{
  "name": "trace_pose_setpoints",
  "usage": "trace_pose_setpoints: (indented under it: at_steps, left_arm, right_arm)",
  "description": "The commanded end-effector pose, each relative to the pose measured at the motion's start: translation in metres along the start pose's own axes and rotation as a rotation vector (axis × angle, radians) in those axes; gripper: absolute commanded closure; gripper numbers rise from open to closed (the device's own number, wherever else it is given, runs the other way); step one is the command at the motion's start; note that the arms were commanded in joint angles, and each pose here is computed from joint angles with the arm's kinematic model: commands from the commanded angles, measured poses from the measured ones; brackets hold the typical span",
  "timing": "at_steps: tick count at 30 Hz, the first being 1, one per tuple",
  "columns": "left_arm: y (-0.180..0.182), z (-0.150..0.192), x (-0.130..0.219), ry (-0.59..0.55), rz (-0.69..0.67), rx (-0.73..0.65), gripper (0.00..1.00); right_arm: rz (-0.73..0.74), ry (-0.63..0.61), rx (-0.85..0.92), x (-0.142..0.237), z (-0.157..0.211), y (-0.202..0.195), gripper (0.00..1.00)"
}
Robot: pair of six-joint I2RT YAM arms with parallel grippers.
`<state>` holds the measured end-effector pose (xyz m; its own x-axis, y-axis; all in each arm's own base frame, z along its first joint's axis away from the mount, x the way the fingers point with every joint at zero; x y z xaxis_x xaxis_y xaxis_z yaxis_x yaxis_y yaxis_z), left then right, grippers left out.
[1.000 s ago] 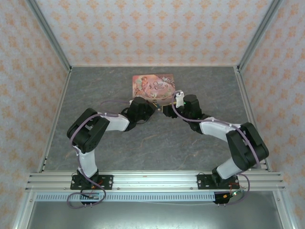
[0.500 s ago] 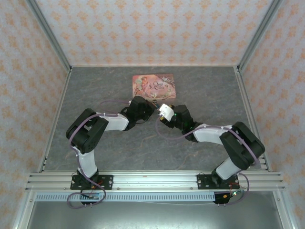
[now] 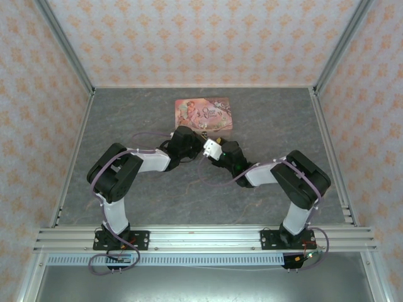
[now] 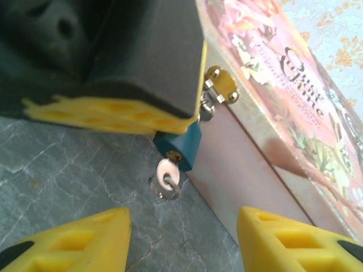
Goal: Unlock a padlock with a key
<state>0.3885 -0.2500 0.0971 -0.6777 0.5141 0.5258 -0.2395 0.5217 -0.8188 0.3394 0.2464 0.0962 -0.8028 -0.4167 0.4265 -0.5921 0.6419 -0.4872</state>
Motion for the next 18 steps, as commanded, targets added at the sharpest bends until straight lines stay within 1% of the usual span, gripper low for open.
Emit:
trace_pose_setpoints:
  at_steps: [1,8,11,13,16,18]
  left_arm:
    - [-0.0193,-0.0061,0.0073,0.001,0.04,0.004,1.0]
    - [-0.0198,-0.0062,0.008,0.002,0.037,0.003,1.0]
    - [-0.0195,-0.0057,0.0071,0.006,0.037,0.007,1.0]
    - [-0.0185,-0.0055,0.0067,0.005,0.037,0.01,1.0]
    - [-0.0193,-0.0052,0.0063,0.007,0.044,0.016,1.0]
    - [-0.0209,-0.0047,0.0062,0.011,0.048,0.017,1.0]
  right_arm:
    - [0.036,-0.056,-0.021,-0.0056,-0.0182,-0.0068,0.51]
    - [0.033,-0.055,-0.035,-0.0124,-0.0199,-0.0054,0.58]
    - [0.031,-0.064,-0.046,-0.014,-0.0221,-0.0059,0.59]
    - [0.028,-0.073,-0.051,-0.0138,-0.0234,-0.0055,0.58]
    - [0.032,-0.101,-0.049,-0.0115,-0.023,-0.005,0.52]
    - [0.028,-0.103,-0.043,-0.0105,-0.0203,-0.0047,0.5]
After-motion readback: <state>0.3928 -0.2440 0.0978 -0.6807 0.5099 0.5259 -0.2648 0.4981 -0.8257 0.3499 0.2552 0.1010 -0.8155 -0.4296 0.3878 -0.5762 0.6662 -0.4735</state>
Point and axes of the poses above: each hand's point on the last joint's axis, 136 mm out from that joint toward the fingers, its own x axis back along the fingers, its own y axis along the line the jaws close on, z = x × y, the point moved 4 cm from there along x, back along the fingers, and after that the axes turned 8 degrees about -x, right-handed, at the moved point
